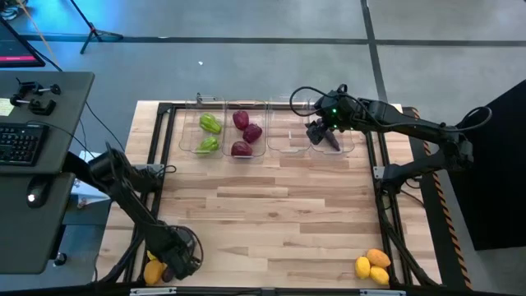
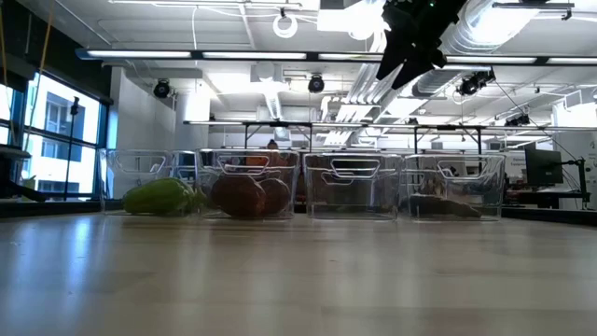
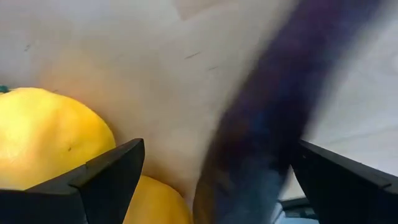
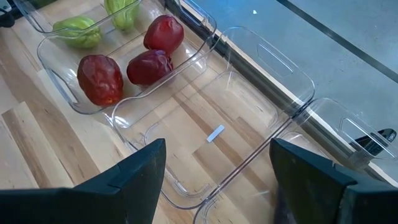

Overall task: Sort produce into baskets
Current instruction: Put the eggplant into the right transparent bin, then put the yellow lemon into the middle right transparent bin

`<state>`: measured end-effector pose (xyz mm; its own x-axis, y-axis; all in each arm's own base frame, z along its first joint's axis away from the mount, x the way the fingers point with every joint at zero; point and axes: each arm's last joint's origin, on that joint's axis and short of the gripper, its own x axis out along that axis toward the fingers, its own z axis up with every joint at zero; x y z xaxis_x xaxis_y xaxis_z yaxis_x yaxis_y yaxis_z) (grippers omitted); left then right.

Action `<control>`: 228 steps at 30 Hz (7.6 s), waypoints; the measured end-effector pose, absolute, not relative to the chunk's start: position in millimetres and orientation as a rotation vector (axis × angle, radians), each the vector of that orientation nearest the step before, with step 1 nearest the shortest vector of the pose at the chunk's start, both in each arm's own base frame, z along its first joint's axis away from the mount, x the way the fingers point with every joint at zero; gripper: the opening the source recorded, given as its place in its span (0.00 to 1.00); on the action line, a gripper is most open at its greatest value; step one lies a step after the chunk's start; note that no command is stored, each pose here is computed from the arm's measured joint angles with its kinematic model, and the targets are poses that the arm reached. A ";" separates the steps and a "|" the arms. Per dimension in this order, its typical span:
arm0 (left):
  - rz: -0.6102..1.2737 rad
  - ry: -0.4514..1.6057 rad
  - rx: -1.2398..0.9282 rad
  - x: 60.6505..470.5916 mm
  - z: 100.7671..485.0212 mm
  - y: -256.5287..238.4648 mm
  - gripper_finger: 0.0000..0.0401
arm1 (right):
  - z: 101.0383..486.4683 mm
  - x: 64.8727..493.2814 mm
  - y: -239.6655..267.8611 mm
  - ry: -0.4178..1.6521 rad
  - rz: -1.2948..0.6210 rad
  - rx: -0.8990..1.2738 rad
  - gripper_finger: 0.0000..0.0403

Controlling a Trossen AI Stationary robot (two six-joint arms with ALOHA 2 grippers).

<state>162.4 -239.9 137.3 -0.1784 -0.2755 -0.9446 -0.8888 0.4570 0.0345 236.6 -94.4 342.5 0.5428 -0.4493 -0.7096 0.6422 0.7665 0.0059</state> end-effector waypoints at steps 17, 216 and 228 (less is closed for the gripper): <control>0.493 1.571 -0.720 193.6 173.2 -179.3 0.10 | 342.8 236.8 -94.4 0.766 -0.637 0.232 0.69; 0.059 0.084 -0.676 216.7 374.8 32.4 0.61 | 266.4 277.2 -130.0 0.341 -0.989 0.632 0.54; 0.084 0.069 -0.672 216.7 375.4 32.8 0.61 | 243.3 286.1 -132.6 0.464 -0.922 0.700 0.89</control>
